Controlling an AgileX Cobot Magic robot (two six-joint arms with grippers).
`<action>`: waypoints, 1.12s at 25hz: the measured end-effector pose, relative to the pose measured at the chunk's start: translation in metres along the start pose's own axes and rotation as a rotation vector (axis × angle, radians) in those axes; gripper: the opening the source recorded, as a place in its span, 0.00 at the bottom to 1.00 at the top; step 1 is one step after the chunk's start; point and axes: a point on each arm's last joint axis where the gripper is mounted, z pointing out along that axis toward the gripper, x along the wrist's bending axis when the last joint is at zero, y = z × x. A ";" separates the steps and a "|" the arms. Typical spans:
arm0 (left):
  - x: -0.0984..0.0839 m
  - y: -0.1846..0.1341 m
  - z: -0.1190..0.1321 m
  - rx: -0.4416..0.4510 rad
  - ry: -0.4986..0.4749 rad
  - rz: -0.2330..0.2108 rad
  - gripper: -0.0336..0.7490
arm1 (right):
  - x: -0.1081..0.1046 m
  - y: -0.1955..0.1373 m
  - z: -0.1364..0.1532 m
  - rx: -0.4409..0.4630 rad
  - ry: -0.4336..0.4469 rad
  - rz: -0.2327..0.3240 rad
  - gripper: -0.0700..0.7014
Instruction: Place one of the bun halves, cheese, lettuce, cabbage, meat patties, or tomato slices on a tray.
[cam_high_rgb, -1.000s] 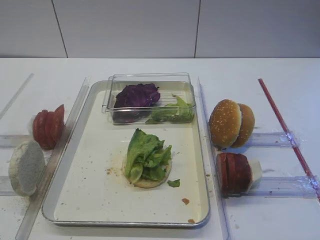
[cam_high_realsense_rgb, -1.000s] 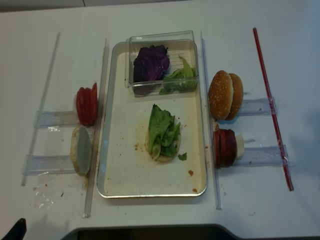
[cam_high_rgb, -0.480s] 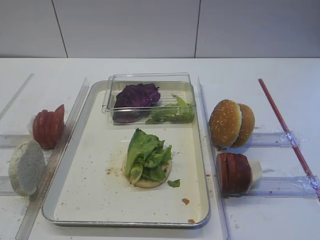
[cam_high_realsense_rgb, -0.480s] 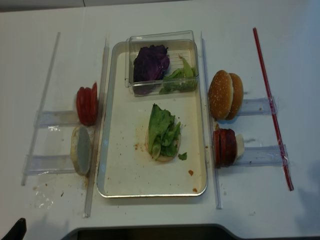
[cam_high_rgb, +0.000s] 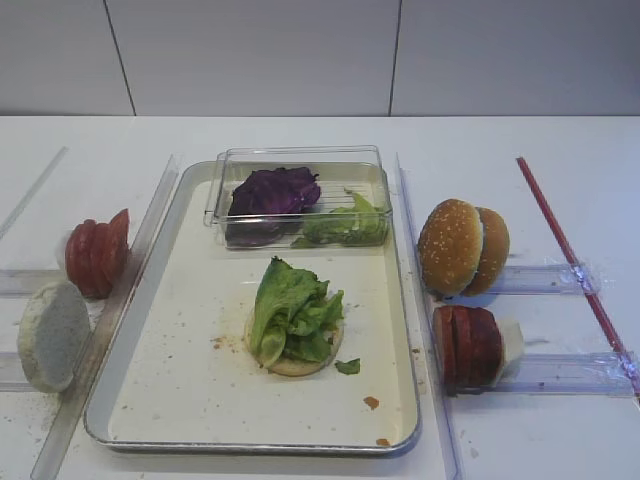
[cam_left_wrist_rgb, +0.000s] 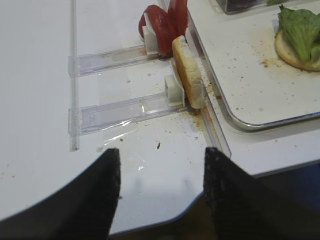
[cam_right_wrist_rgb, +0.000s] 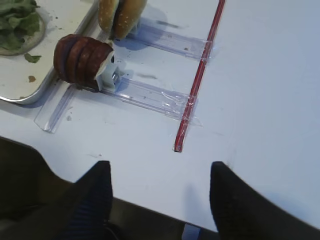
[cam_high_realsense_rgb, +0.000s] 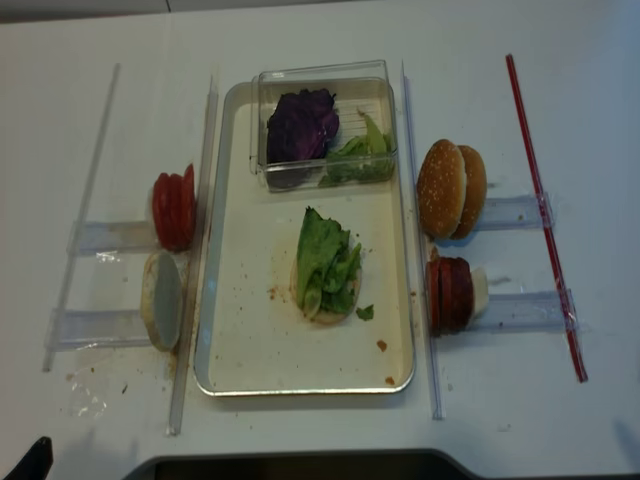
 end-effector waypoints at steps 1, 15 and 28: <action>0.000 0.000 0.000 0.000 0.000 0.000 0.50 | 0.001 -0.004 -0.001 -0.017 -0.002 -0.001 0.68; 0.000 0.000 0.000 0.000 0.000 0.000 0.50 | 0.002 -0.027 0.017 -0.142 -0.014 -0.002 0.68; 0.000 0.000 0.000 0.000 0.000 0.000 0.50 | 0.002 -0.027 0.018 -0.145 -0.014 -0.002 0.68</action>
